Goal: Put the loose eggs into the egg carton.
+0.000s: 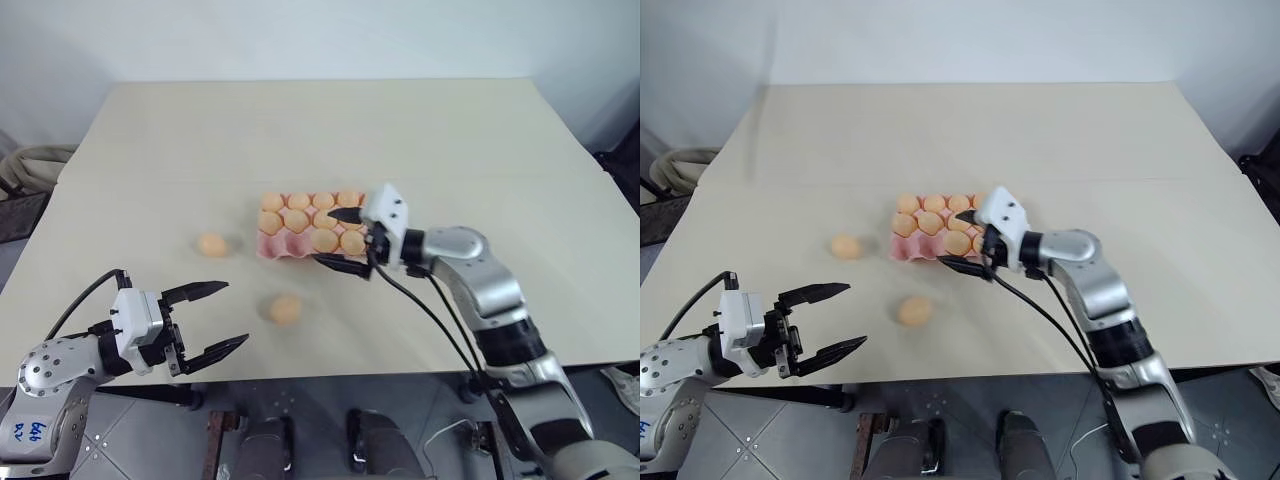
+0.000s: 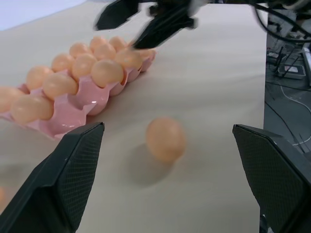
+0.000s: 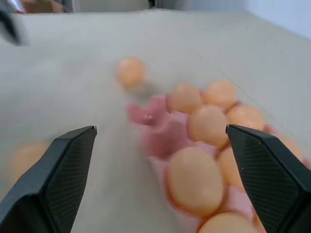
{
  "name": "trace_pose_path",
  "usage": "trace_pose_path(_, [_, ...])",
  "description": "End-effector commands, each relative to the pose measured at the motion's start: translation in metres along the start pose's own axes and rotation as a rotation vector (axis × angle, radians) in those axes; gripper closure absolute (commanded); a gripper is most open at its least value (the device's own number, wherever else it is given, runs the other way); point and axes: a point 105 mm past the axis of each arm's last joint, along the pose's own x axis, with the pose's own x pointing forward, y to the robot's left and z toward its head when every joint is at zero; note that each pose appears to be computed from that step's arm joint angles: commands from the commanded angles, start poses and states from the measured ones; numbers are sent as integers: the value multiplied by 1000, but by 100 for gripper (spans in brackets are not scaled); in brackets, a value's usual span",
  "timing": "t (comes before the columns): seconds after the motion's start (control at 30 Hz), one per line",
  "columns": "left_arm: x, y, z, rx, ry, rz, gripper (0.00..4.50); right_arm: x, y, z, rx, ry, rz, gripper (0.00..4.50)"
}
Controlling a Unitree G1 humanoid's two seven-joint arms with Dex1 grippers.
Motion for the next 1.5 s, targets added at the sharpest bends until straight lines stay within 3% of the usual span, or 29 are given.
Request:
trace_pose_path(0.03, [-2, 2, 2, 22, -2, 1, 0, -45, 7, 12, -26, -85, -1, 3])
trace_pose_path(0.3, [-5, 5, -7, -11, 17, 10, 0, -135, 18, -24, 51, 19, -144, 3])
trace_pose_path(0.5, [-6, 7, -13, -43, 46, 8, 0, -164, 35, -24, -22, 54, -165, 3])
trace_pose_path(0.7, [2, 10, -21, -77, 88, -13, 0, -161, 50, -18, -105, 53, -105, 3])
trace_pose_path(1.03, [26, 5, -25, -69, 106, -68, 0, -161, 58, -22, -89, 55, -42, 3])
trace_pose_path(1.5, [110, -6, -51, -108, 93, -23, 0, -152, 55, -20, -96, 23, -94, 3])
